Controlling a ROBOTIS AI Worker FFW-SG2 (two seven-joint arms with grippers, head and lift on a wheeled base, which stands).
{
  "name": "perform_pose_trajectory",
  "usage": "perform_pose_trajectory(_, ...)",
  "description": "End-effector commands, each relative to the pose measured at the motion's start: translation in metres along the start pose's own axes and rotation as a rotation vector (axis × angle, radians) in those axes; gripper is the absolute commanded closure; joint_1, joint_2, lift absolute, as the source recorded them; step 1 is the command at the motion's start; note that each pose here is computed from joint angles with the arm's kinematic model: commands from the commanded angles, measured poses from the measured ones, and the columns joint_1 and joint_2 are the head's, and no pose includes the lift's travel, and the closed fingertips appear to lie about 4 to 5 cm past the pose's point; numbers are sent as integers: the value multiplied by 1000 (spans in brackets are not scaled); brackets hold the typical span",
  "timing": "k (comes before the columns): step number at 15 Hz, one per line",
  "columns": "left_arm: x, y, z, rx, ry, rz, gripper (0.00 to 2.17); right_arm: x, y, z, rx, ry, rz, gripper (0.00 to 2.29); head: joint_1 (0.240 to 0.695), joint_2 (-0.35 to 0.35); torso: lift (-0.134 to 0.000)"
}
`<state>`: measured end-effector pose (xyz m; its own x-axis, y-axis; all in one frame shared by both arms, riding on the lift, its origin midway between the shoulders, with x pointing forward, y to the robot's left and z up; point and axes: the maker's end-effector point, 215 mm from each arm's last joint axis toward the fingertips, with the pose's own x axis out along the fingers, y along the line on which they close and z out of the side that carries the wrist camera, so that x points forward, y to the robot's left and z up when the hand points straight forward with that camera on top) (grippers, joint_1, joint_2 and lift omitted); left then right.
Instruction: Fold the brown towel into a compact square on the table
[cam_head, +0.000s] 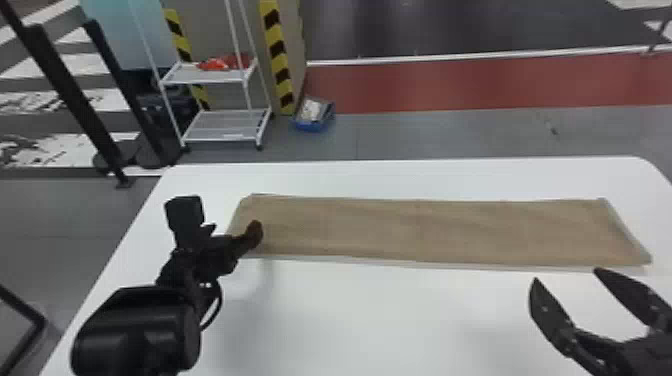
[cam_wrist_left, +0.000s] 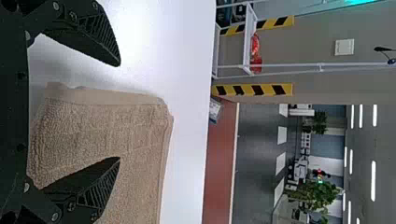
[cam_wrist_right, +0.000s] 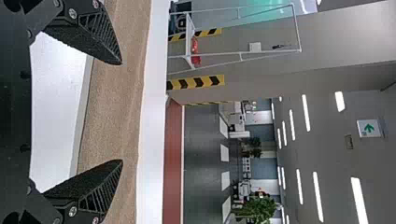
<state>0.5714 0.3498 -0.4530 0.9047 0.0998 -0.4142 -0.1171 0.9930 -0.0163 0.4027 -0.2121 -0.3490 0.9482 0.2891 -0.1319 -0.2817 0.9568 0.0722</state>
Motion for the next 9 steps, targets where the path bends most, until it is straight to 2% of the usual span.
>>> perform_pose_trajectory(1, 0, 5, -5, -7, 9, 4, 218, 1, 1, 0, 1, -1, 2, 147, 695, 154, -116)
perform_pose_trajectory(3, 1, 6, -4, -4, 9, 6, 275, 1, 2, 1, 1, -3, 4, 147, 695, 162, -116)
perform_pose_trajectory(4, 1, 5, -5, -6, 13, 3, 390, 2, 2, 2, 1, -4, 4, 147, 695, 163, -116)
perform_pose_trajectory(7, 3, 2, -12, -8, 49, 0, 434, 3, 5, 3, 3, -7, 9, 147, 695, 164, -116)
perform_pose_trajectory(8, 3, 1, -12, -7, 51, -1, 589, 4, 5, 3, 2, -8, 9, 147, 695, 164, -116)
perform_pose_trajectory(9, 3, 0, -19, -9, 77, -3, 606, 4, 4, 3, 1, -8, 8, 147, 695, 164, -116)
